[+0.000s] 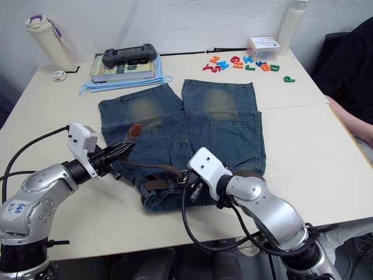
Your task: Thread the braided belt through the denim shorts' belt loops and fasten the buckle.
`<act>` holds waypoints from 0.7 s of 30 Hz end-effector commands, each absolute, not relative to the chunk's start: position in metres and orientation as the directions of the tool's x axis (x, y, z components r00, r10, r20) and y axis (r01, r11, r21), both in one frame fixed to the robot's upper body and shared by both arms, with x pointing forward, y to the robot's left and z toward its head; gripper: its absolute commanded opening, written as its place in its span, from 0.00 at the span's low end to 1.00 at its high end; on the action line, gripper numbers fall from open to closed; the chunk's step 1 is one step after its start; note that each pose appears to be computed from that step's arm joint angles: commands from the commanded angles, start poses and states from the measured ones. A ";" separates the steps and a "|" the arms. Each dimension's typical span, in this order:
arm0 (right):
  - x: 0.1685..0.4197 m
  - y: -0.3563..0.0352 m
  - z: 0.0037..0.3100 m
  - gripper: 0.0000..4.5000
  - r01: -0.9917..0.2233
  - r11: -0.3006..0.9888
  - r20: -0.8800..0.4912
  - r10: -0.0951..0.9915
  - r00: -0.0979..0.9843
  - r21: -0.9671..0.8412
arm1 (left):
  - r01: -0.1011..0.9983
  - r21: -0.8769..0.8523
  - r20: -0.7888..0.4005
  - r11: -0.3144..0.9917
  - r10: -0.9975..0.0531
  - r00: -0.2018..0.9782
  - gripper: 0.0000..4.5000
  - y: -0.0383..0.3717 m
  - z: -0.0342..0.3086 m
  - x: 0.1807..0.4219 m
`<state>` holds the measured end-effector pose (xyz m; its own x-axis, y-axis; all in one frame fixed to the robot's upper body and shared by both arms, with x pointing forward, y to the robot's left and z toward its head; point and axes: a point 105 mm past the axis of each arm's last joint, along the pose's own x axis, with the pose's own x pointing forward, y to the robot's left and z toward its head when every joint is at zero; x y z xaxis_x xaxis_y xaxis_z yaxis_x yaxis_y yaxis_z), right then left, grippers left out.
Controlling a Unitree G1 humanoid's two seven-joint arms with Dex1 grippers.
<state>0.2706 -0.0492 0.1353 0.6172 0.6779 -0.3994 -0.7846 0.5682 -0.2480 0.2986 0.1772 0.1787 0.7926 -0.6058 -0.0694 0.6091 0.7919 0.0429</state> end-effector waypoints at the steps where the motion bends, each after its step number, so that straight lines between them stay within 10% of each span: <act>1: 0.267 -0.050 0.140 0.03 -0.786 0.561 -0.386 0.686 0.617 -0.260 | 0.593 0.085 -0.027 0.800 -0.593 0.804 0.00 0.182 0.193 0.293; 21: 0.262 -0.042 0.136 0.03 -0.793 0.558 -0.407 0.682 0.607 -0.247 | 0.601 0.081 -0.076 0.795 -0.596 0.799 0.00 0.186 0.191 0.281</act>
<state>0.2626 -0.0495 0.1294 0.6052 0.6676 -0.4337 -0.7902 0.5699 -0.2255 0.2871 0.1851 0.1774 0.7950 -0.5969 -0.1081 0.6032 0.7967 0.0371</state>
